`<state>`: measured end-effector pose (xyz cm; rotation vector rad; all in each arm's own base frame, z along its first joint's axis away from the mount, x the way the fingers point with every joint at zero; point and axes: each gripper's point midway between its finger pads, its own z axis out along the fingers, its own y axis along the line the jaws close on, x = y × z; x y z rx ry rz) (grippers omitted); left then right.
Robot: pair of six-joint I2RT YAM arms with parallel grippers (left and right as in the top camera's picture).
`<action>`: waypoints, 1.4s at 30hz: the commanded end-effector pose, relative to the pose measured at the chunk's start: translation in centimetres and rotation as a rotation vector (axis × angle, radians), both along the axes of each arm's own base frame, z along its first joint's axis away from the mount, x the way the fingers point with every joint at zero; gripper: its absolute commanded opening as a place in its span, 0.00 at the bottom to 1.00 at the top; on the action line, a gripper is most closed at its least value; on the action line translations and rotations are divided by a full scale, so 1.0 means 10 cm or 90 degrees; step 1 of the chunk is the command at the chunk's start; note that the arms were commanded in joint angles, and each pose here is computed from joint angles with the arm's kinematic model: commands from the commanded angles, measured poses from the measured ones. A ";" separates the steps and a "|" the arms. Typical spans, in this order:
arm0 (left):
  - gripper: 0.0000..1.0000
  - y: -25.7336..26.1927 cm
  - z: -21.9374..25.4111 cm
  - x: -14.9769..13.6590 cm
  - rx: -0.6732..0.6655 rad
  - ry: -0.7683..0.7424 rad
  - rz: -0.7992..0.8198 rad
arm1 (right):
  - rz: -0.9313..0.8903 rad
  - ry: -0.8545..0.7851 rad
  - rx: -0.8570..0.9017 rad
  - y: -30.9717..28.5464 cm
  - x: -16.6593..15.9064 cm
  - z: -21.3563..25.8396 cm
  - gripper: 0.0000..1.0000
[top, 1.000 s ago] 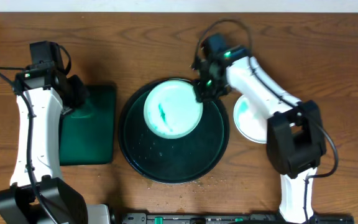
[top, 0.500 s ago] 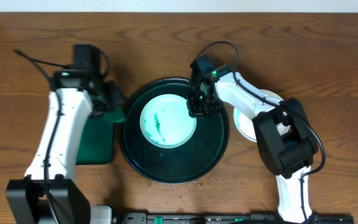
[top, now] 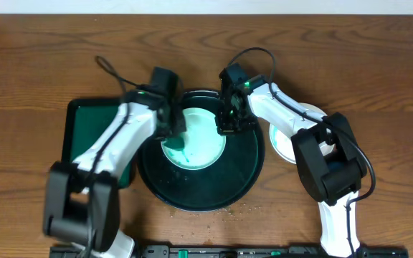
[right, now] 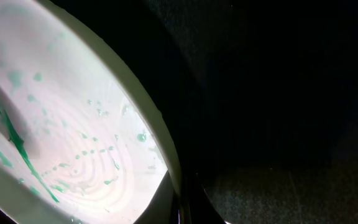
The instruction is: Clean dirty plates on tray and stack at the side
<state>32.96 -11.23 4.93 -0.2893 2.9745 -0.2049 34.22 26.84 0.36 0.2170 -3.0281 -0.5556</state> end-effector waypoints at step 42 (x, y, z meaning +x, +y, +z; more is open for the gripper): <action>0.08 -0.65 -0.32 -0.13 -0.178 0.038 -0.237 | -0.010 0.014 -0.021 -0.06 -0.04 -0.14 0.01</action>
